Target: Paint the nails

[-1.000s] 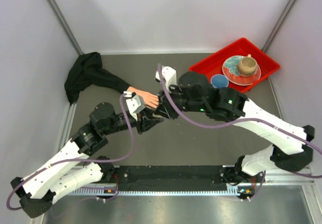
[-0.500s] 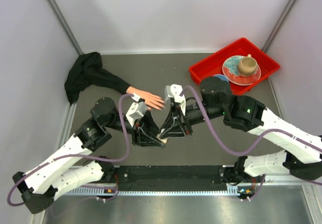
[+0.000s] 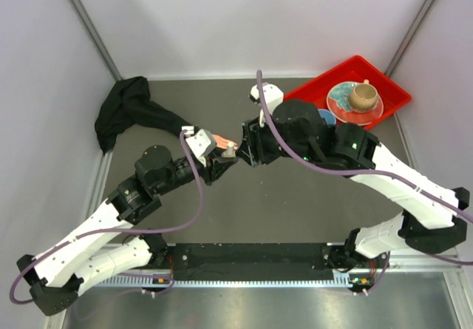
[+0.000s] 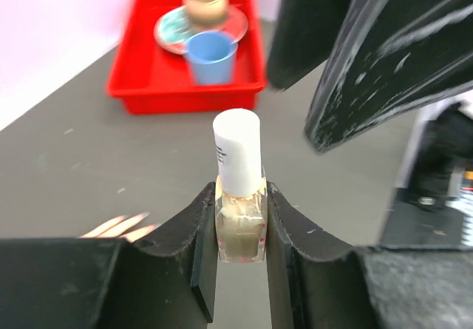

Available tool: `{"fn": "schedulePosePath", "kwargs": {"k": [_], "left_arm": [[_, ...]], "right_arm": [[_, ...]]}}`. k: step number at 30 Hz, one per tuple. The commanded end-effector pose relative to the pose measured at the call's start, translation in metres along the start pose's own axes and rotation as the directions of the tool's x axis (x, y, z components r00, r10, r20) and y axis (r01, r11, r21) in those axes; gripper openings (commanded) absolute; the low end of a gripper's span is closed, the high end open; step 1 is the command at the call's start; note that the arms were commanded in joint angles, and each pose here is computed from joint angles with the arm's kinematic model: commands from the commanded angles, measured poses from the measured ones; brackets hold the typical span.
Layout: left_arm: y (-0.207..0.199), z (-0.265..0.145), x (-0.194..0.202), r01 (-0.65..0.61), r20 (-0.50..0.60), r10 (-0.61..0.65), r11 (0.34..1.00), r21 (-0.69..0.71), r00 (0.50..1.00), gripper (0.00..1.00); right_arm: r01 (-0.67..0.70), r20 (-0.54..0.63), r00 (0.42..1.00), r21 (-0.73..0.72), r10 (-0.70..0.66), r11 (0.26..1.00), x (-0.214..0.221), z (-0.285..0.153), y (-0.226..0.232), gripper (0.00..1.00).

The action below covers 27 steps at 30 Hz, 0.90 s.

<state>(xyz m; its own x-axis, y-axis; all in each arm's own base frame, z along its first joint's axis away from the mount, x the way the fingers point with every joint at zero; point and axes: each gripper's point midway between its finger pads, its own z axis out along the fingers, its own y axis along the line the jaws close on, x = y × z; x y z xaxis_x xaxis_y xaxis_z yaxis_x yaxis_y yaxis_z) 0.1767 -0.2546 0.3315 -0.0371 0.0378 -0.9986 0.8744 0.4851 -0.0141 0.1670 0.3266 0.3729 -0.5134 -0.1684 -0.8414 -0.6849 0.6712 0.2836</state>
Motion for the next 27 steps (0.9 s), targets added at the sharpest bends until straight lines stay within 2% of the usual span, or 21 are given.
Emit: {"fn": "schedulePosePath", "kwargs": {"k": [1,7,18,20,21,22,23,25,26,27], "left_arm": [[0.027,0.008,-0.010,-0.065,0.039,0.071,0.989,-0.130,0.997,0.00],[0.022,0.012,0.000,-0.062,0.018,0.064,0.993,-0.101,0.998,0.00],[0.016,0.005,-0.005,-0.037,0.056,0.042,0.996,-0.082,0.998,0.00],[0.012,0.005,-0.008,-0.031,0.069,0.035,0.998,-0.062,0.997,0.00],[0.011,0.005,-0.010,-0.029,0.074,0.033,0.998,-0.057,0.997,0.00],[0.009,0.004,-0.012,-0.029,0.080,0.033,0.998,-0.049,0.996,0.00],[0.007,0.002,-0.014,-0.025,0.086,0.029,0.999,-0.041,0.996,0.00],[-0.006,-0.001,-0.019,-0.033,0.097,0.029,0.999,0.032,0.995,0.00],[-0.018,-0.005,-0.022,-0.041,0.109,0.031,0.995,0.095,0.994,0.00],[-0.046,-0.012,-0.027,-0.033,0.117,0.004,0.968,0.247,0.993,0.00]], "right_arm": [[-0.106,0.059,0.993,0.121,0.100,0.987,-0.020,0.004,-0.014,0.49],[-0.065,0.038,0.997,0.120,0.061,0.991,-0.021,0.026,-0.005,0.46],[-0.053,0.020,0.998,0.091,0.051,0.994,-0.020,0.046,0.005,0.29],[-0.051,-0.006,0.999,0.046,0.051,0.998,-0.015,0.046,0.012,0.22],[-0.041,-0.012,0.999,0.021,0.041,0.999,-0.014,0.046,0.016,0.07],[-0.019,-0.022,1.000,0.012,0.019,1.000,-0.011,0.044,0.016,0.00],[-0.015,-0.032,0.999,0.002,0.015,1.000,-0.009,0.042,0.017,0.00],[0.033,-0.031,0.999,-0.029,-0.033,0.999,-0.004,0.033,0.016,0.00],[0.056,-0.035,0.998,-0.090,-0.059,0.994,-0.001,0.028,0.024,0.00],[0.092,-0.008,0.996,-0.152,-0.094,0.984,-0.004,0.015,0.031,0.00]]}}
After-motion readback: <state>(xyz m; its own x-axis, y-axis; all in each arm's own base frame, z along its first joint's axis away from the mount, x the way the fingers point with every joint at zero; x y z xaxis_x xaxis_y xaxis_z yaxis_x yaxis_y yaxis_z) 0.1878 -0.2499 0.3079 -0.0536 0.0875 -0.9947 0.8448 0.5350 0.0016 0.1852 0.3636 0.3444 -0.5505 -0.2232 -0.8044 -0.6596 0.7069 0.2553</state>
